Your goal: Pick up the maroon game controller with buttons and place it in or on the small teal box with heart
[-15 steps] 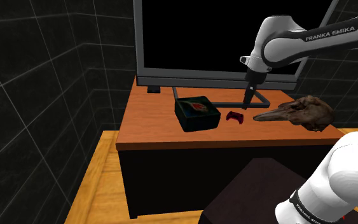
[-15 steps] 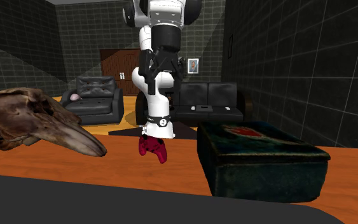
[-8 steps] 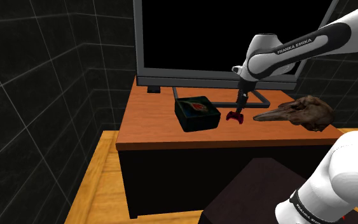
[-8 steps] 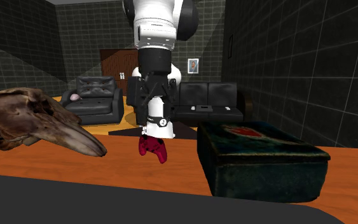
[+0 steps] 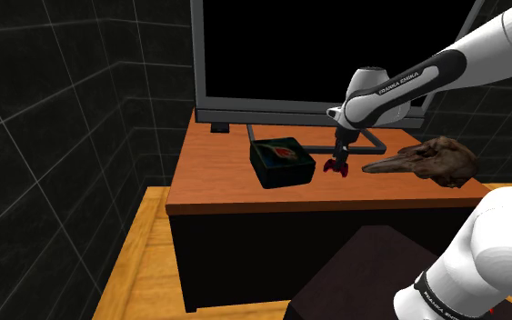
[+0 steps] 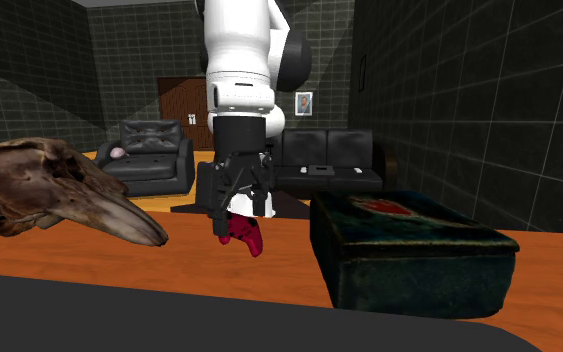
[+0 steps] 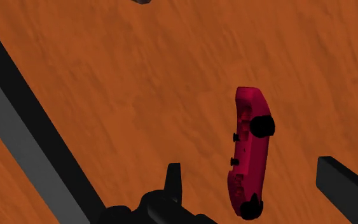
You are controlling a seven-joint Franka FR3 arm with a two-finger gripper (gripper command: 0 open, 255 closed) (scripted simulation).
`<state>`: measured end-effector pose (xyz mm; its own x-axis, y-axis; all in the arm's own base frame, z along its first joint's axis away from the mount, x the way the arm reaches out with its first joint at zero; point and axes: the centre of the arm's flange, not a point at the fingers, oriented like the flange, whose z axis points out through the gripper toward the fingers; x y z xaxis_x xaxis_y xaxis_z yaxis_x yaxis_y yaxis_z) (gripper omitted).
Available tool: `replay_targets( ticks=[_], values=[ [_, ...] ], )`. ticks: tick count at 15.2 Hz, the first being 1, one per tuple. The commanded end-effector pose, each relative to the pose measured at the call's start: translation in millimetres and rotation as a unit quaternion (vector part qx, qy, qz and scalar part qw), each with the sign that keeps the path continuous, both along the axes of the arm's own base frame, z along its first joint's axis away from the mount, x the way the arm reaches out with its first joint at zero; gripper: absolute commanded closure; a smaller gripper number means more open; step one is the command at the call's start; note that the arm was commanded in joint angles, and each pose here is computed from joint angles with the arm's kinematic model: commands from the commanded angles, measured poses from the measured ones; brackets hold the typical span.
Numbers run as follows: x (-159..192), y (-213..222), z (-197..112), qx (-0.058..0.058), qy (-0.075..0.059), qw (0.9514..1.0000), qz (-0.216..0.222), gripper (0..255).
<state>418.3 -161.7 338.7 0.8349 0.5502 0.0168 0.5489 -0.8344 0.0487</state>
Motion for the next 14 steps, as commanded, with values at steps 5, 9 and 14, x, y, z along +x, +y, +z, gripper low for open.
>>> replay_targets(
  ticks=[5, 9, 14],
  values=[
    [0.5, 0.2, -5.8, 0.000, 0.000, 1.0000, 0.000, 0],
    [0.5, 0.2, -5.7, 0.000, 0.000, 1.0000, 0.000, 255],
    [0.5, 0.2, -5.8, 0.000, 0.000, 1.0000, 0.000, 255]
  ],
)
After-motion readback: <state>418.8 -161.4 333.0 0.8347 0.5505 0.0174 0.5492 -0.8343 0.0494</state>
